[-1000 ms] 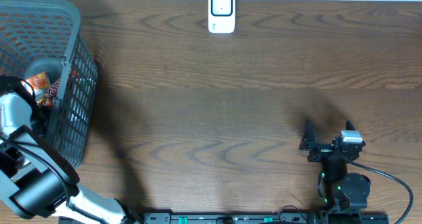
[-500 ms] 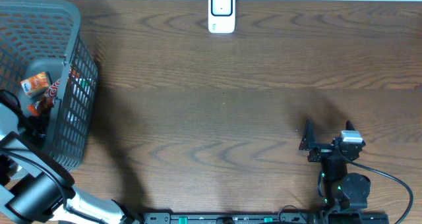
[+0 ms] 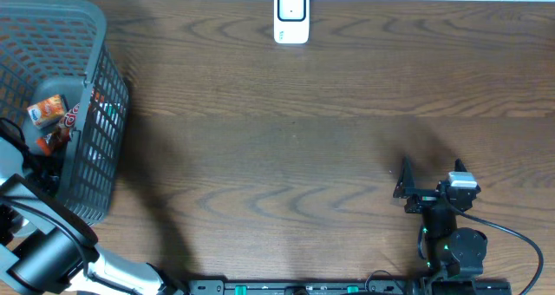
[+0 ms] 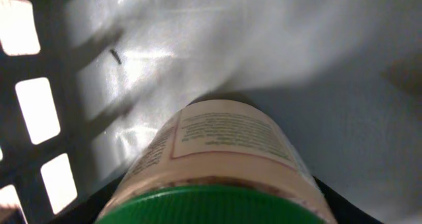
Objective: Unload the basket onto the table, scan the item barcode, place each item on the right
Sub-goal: 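Grasp the green-capped jar with the left gripper and lift it, then carry the jar to the table centre and set it down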
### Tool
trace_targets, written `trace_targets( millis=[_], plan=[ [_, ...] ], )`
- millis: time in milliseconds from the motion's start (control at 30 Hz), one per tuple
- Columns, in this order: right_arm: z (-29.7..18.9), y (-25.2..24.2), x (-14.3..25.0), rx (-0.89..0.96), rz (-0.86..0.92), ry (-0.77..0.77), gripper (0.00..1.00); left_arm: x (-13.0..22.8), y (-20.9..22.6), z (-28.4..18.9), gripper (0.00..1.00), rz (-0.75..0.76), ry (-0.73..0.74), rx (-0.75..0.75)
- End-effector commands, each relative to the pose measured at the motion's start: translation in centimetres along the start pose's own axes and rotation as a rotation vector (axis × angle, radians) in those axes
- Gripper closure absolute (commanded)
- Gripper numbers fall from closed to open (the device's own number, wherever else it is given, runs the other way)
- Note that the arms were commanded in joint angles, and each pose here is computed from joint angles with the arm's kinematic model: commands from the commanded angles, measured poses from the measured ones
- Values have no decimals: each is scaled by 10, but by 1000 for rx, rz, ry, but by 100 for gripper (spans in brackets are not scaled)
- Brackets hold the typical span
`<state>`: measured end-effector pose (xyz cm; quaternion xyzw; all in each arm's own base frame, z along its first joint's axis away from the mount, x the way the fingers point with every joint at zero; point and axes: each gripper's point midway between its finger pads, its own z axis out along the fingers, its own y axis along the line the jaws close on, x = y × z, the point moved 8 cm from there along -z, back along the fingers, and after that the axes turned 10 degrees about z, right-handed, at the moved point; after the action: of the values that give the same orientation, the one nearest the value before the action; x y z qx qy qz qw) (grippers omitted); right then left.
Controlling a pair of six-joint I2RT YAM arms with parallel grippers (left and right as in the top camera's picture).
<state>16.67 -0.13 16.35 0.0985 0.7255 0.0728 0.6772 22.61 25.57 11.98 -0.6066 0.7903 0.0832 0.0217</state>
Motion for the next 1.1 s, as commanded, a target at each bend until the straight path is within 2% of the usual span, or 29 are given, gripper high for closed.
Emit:
trace_targets(
  millis=[0,267,500,833,1067],
  plan=[
    [0,-2,0,13,-8,-5,1,-8,-1,-14,41,-6,-42,21],
    [0,-2,0,13,-8,-5,1,-7,0,-34,41,-13,-71,77],
    [0,-1,0,12,-8,-5,1,-4,6,-98,40,-32,-215,230],
    [0,-2,0,13,-8,-5,1,38,16,-194,39,-40,-332,627],
    [0,-2,0,13,-8,-5,1,79,21,-261,36,26,-440,924]
  ],
)
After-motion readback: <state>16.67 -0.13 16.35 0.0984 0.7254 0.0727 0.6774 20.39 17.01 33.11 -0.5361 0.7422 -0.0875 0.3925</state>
